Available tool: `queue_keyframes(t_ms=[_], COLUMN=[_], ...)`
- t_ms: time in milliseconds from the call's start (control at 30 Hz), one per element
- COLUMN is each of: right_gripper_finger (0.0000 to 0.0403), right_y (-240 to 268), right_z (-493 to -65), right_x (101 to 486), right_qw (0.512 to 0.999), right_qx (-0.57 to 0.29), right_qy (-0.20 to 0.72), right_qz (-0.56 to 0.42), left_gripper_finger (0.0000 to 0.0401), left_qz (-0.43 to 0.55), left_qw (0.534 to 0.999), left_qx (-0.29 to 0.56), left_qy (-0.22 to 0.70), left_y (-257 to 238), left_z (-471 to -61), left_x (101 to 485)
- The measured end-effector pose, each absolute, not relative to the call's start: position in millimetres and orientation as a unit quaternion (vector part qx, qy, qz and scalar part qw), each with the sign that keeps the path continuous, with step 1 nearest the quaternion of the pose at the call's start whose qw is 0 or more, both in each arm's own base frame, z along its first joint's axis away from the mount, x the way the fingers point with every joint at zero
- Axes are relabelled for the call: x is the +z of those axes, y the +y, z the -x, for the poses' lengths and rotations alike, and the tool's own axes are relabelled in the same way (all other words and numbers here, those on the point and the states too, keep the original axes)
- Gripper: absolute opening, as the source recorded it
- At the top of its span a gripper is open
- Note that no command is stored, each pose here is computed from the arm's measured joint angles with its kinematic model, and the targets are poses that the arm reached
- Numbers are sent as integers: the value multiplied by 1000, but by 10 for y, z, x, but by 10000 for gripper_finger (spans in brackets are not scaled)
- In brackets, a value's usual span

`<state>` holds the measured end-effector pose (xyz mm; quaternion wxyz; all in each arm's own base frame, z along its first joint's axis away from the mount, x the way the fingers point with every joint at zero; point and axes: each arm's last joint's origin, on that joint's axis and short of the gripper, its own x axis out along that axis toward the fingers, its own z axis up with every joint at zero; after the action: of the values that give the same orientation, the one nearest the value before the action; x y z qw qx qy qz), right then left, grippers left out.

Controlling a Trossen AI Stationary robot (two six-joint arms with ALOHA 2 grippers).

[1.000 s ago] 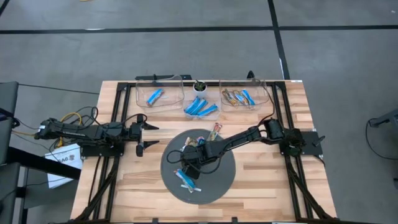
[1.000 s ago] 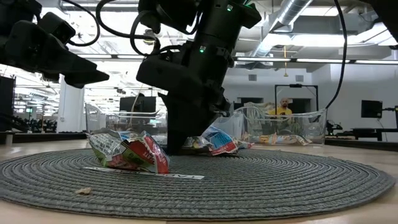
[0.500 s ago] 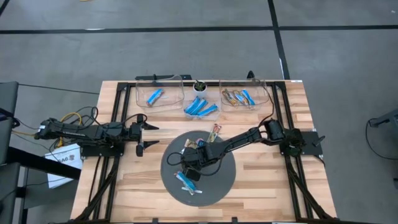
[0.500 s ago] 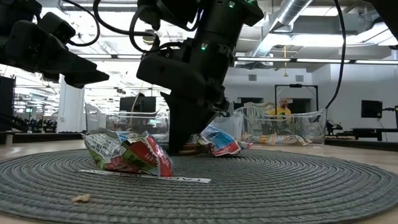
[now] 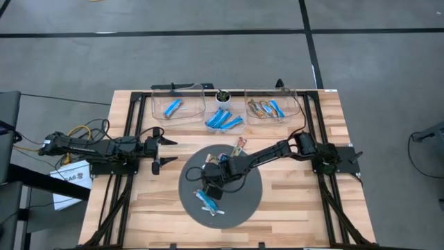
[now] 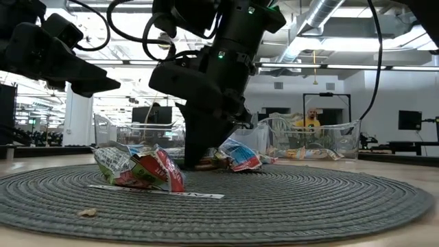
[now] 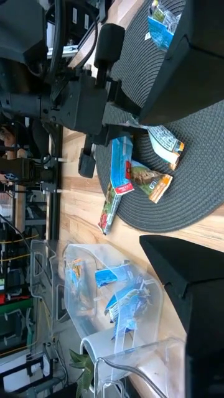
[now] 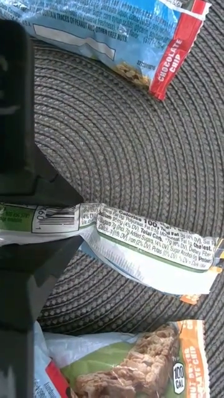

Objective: Pick and place Granola Bars by type
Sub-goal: Put the yellow granola bar into the right transparent bin

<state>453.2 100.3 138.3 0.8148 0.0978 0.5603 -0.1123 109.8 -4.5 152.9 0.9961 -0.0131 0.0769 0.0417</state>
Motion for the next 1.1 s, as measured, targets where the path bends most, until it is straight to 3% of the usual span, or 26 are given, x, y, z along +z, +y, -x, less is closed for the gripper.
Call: queue_keyframes(t_ms=[667, 1100], right_gripper_finger=[65, 65], right_y=[594, 670], right_z=[-4629, -4645], right_x=[1390, 1402], right_qw=[814, 821], right_qx=[-136, -131], right_qy=[549, 537], right_qz=[-137, -142], left_gripper_finger=[294, 294], left_qz=[13, 13], left_qw=[996, 996], left_qx=[42, 42], left_qy=[77, 77], left_y=[-45, -45], left_z=[-1098, -1098], left_x=[1529, 1529])
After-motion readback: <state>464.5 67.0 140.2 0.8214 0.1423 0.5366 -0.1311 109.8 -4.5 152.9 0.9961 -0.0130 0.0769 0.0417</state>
